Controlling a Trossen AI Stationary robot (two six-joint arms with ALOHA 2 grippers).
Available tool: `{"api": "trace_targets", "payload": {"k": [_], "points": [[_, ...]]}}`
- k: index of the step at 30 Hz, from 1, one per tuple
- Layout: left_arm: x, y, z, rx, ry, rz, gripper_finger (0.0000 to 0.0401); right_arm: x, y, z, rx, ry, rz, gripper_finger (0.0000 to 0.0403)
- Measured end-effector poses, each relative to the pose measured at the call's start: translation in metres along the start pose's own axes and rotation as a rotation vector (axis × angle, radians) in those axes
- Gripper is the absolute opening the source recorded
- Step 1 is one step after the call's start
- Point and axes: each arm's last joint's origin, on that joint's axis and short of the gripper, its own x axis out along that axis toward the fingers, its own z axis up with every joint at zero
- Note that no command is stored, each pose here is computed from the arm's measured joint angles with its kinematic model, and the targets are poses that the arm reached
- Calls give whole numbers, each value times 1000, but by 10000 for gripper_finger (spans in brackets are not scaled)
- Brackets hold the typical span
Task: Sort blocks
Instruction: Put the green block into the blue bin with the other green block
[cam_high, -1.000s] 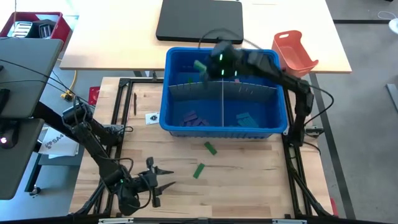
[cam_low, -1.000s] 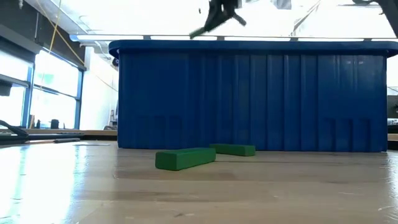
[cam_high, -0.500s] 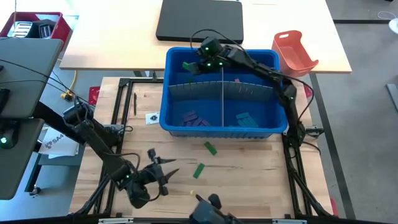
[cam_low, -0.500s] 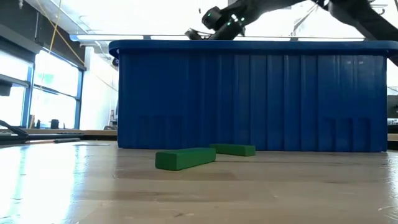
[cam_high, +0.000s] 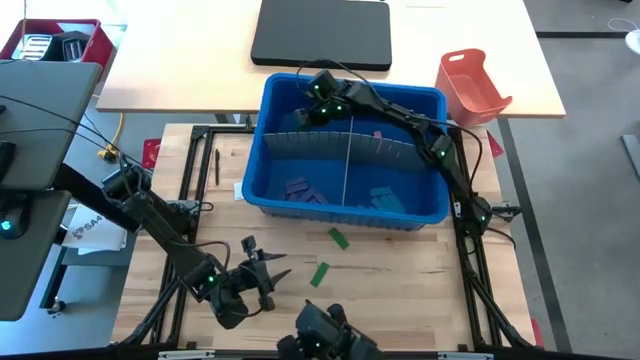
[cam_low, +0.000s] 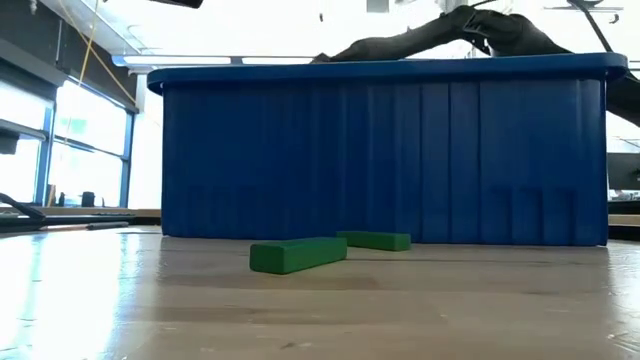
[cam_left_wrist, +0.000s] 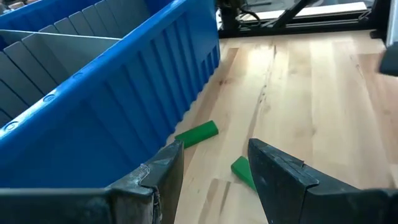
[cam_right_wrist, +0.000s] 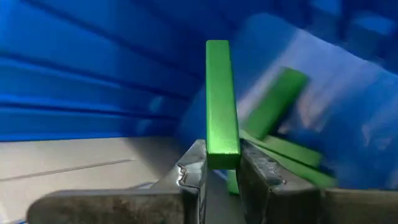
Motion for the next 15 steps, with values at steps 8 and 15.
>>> {"api": "trace_targets", "payload": {"k": [8,15], "points": [[-5,-6,4,-8,-46,-17,172,9,-27,-7,54,66,-83,49],[-6,-8,9,10,-74,-32,172,15,-32,-13,55,96,-106,73]]}}
